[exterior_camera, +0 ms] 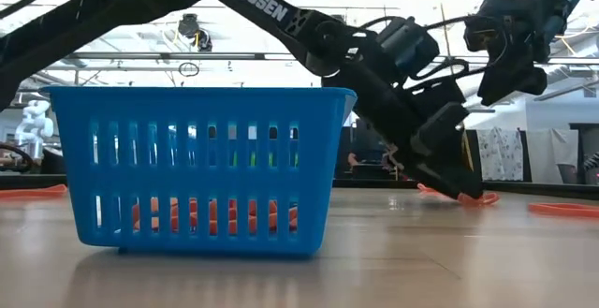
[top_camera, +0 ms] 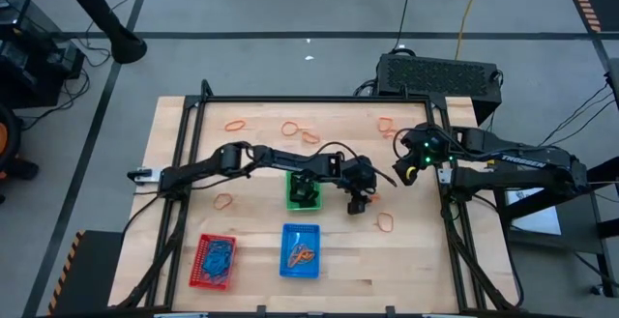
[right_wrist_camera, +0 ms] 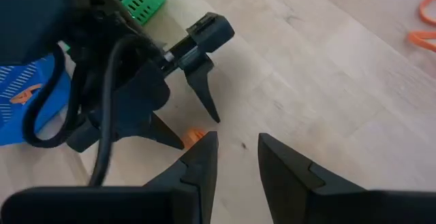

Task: Sort rubber bands into baskets
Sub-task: Put the orange rubberband into the blue bin

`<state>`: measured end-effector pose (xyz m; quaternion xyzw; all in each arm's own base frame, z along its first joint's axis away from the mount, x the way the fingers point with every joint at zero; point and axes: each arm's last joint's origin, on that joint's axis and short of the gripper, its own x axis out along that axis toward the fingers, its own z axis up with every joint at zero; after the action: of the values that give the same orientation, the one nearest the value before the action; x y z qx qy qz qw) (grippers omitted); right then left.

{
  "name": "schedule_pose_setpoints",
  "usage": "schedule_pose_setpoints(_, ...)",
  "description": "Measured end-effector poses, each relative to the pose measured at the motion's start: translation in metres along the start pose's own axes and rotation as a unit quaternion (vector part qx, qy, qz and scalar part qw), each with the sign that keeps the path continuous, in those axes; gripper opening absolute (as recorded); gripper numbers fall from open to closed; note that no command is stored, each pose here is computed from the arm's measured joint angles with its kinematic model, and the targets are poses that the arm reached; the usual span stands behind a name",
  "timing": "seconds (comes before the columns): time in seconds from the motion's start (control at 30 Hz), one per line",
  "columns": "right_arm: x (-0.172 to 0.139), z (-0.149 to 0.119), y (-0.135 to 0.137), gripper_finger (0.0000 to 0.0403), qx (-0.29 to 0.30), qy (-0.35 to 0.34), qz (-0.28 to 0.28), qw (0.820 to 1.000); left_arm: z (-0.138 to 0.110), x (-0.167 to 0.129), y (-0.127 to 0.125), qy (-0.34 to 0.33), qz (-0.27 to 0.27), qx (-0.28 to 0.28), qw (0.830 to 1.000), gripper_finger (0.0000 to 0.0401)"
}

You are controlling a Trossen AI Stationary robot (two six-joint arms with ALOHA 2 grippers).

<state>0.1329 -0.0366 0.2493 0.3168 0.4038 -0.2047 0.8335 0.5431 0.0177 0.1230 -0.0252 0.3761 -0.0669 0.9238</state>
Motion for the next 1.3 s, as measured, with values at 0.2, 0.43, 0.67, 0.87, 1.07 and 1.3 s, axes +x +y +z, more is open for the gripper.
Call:
schedule_pose_setpoints(0.2,0.000,0.000,0.000,0.0098,0.000,0.001,-0.004,1.000,-0.002,0.005,-0.010,0.003,-0.008,0.011,1.000,0.0247)
schedule_pose_setpoints(0.43,0.000,-0.008,-0.001,0.0098,0.003,0.045,0.004,0.999,-0.010,0.017,-0.021,0.010,-0.006,0.019,1.000,0.0192)
schedule_pose_setpoints(0.67,0.000,-0.012,0.005,0.0098,0.018,0.056,0.013,0.998,-0.012,0.016,-0.023,0.022,0.007,0.015,1.000,0.0058)
schedule_pose_setpoints(0.87,0.000,-0.017,0.013,0.0098,0.024,0.069,0.027,0.997,-0.005,-0.003,-0.027,0.052,-0.010,0.005,0.999,0.0012)
schedule_pose_setpoints(1.07,0.000,-0.025,0.024,0.0098,0.027,0.083,0.049,0.995,0.021,-0.050,-0.041,0.061,-0.063,0.009,0.996,0.0005)
schedule_pose_setpoints(1.3,-0.002,-0.026,0.041,0.0098,0.031,0.045,0.088,0.995,0.046,-0.120,-0.066,0.081,-0.072,0.031,0.994,0.0003)
